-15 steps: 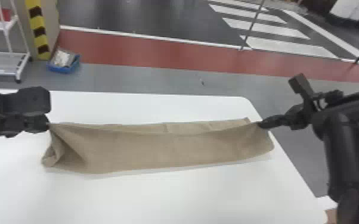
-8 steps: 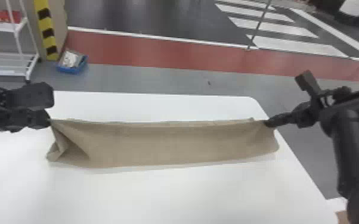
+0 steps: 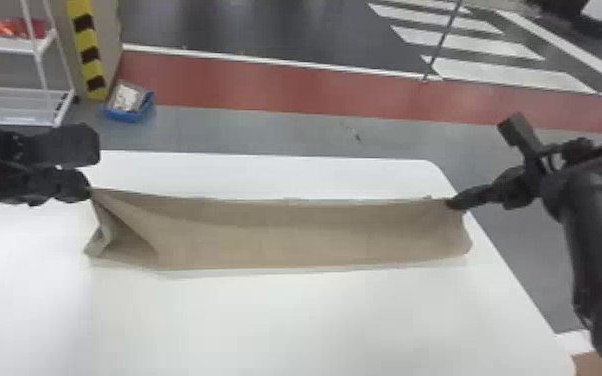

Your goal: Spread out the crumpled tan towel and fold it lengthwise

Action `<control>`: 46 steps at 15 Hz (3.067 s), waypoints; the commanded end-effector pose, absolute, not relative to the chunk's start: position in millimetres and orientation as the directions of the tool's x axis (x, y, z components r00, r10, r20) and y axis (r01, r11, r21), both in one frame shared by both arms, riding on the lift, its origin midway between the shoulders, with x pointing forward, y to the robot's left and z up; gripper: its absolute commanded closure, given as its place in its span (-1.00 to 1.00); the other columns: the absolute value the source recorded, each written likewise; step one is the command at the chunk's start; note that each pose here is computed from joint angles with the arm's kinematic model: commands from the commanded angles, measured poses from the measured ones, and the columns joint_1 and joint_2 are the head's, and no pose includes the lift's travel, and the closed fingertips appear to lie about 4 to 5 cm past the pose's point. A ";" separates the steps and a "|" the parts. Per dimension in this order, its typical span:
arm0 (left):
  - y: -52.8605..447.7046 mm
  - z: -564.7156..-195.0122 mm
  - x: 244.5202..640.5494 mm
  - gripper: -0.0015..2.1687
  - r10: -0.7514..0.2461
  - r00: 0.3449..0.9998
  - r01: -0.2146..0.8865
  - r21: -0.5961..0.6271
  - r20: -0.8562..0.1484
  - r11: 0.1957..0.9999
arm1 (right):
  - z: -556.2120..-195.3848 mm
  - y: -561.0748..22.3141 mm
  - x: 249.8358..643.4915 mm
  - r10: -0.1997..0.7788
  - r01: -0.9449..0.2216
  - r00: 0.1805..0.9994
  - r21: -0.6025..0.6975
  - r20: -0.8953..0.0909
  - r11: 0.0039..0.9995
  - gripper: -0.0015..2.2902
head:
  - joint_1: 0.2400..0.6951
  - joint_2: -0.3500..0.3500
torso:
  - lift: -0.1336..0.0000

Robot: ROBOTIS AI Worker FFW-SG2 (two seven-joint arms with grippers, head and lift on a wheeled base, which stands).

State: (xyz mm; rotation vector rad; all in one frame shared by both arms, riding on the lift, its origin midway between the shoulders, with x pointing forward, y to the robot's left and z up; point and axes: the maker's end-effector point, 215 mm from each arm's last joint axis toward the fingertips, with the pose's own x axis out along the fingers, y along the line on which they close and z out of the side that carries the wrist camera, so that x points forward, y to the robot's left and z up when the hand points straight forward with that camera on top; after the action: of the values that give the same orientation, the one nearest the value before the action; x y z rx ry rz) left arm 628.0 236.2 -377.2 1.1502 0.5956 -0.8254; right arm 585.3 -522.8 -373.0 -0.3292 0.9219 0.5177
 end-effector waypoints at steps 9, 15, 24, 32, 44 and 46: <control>243.1 -369.3 649.4 0.93 -0.233 0.592 0.806 0.563 -0.771 0.184 | -389.7 -516.9 588.8 0.256 -0.586 0.486 -0.094 -0.836 0.805 0.82 | 0.99 -0.67 | -0.86; 247.3 -370.4 649.4 0.93 -0.227 0.592 0.806 0.562 -0.773 0.186 | -384.5 -529.8 607.0 0.188 -0.515 0.571 -0.170 -0.799 0.840 0.82 | 0.92 -0.70 | -0.86; 239.7 -377.9 649.3 0.93 -0.230 0.586 0.810 0.558 -0.777 0.179 | -405.8 -517.8 614.4 0.128 -0.500 0.567 -0.217 -0.814 0.838 -0.17 | 0.97 -0.66 | -0.86; 240.0 -381.6 647.9 0.93 -0.231 0.582 0.813 0.553 -0.780 0.182 | -397.9 -535.5 619.1 0.038 -0.369 0.655 -0.275 -0.755 0.888 -0.96 | 0.97 -0.69 | -0.86; 239.2 -390.1 648.9 0.93 -0.233 0.584 0.812 0.560 -0.777 0.167 | -399.0 -555.3 509.1 -0.045 -0.348 0.727 -0.425 -0.685 0.836 -0.93 | 1.00 -0.76 | -0.86; 231.4 -381.0 656.0 0.93 -0.238 0.603 0.798 0.582 -0.762 0.159 | -405.7 -560.8 495.3 -0.039 -0.346 0.723 -0.410 -0.690 0.844 -0.93 | 1.00 -0.80 | -0.86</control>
State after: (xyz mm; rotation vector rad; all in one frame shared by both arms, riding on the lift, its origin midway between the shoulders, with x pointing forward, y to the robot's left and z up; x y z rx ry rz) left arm 651.0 237.3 -387.1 1.1822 0.5949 -0.8067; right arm 506.1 -556.3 -400.4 -0.5572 0.7471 0.1804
